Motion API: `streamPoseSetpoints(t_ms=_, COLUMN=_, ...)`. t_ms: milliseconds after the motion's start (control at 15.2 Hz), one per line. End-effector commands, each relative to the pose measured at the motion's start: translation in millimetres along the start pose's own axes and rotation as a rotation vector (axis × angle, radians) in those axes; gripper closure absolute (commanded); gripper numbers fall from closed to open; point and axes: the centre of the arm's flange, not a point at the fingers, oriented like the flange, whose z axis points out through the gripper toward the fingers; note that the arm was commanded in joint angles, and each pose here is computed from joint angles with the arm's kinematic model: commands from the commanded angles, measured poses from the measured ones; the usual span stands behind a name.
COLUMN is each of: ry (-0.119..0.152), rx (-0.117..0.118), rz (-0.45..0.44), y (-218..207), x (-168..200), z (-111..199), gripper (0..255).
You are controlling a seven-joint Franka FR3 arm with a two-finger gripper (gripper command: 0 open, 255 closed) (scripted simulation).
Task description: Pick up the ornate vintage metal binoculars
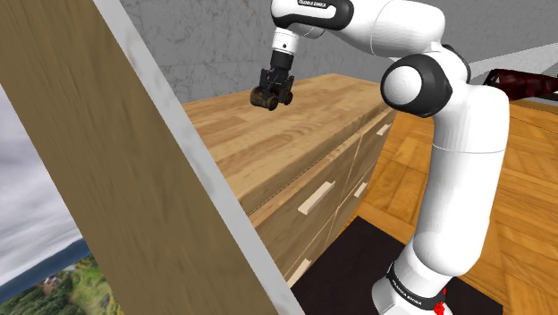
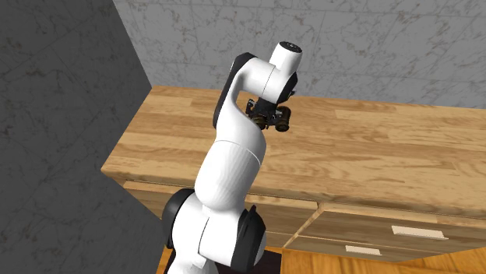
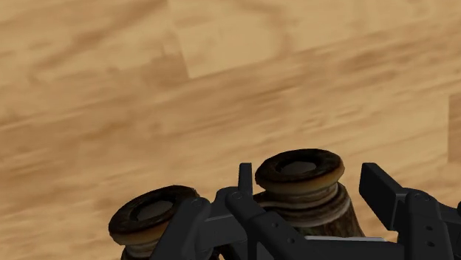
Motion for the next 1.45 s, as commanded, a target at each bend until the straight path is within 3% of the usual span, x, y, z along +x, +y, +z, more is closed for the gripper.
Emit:
streamPoseSetpoints(t_ms=0, ry=-0.003, rx=0.000, rz=0.000, y=0, x=0, z=2, gripper=255)
streamPoseSetpoints(t_ms=264, ry=-0.003, rx=0.000, rz=0.000, y=0, x=0, z=1, gripper=255)
streamPoseSetpoints(t_ms=1386, ry=-0.003, rx=0.000, rz=0.000, y=-16, x=-2, z=-77, gripper=255)
